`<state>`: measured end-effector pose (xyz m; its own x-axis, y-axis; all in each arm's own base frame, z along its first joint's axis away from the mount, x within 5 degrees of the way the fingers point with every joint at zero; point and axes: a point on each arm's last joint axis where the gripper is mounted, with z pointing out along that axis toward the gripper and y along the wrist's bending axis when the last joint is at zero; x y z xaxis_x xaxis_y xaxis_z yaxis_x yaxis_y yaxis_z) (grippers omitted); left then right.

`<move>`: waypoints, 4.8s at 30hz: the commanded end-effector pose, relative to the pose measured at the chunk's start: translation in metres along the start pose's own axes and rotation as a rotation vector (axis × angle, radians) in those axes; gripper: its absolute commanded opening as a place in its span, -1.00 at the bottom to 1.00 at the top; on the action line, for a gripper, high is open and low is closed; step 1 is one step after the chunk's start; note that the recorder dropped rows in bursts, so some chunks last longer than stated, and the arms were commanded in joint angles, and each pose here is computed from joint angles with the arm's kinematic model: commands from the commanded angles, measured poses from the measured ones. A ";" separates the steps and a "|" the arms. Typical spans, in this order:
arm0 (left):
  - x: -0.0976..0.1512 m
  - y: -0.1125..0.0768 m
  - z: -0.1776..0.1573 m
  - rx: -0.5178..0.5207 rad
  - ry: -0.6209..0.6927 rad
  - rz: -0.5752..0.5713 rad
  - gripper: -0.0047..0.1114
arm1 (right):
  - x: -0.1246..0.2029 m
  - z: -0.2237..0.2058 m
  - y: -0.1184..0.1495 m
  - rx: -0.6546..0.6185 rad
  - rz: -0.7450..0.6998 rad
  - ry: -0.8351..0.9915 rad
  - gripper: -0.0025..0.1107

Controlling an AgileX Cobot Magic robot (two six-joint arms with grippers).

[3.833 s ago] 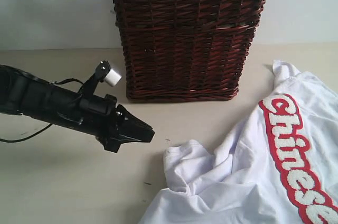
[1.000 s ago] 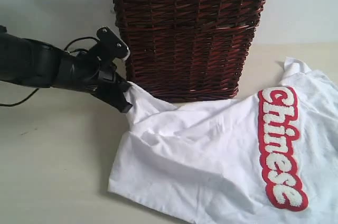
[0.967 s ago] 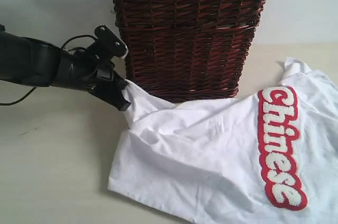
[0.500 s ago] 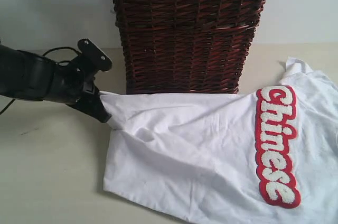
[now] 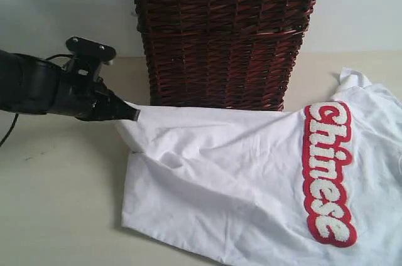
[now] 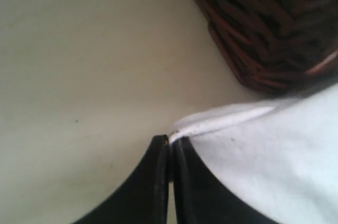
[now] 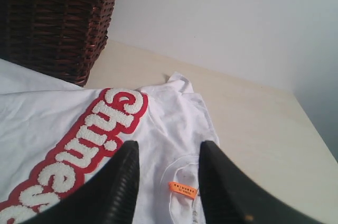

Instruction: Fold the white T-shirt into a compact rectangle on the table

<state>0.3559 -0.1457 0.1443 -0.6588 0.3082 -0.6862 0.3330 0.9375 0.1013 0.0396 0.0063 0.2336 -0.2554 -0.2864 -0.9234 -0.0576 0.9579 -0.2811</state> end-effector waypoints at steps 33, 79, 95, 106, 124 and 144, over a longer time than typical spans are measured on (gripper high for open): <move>-0.016 0.041 -0.068 0.115 -0.145 -0.447 0.01 | 0.000 0.000 0.000 0.004 0.000 -0.006 -0.31; 0.098 0.042 -0.065 0.751 0.127 0.856 0.10 | 0.000 0.000 0.000 0.002 0.003 -0.008 -0.31; 0.121 0.020 -0.040 0.829 0.231 0.947 -0.26 | 0.000 0.000 0.000 0.002 0.003 -0.008 -0.31; 0.108 0.025 -0.043 0.698 0.191 0.983 -0.92 | 0.000 0.000 0.000 0.002 0.003 -0.008 -0.31; 0.090 0.011 -0.157 1.147 0.112 1.215 -0.92 | 0.000 0.000 0.000 0.002 0.003 -0.008 -0.31; 0.062 -0.007 -0.114 0.767 -0.066 1.046 -0.92 | 0.000 0.000 0.000 0.002 0.003 -0.008 -0.31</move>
<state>0.2305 -0.1039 0.1820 0.2636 0.8275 -0.4957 0.9634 -0.1995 0.1792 0.0396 0.0063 0.2336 -0.2554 -0.2864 -0.9234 -0.0576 0.9579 -0.2811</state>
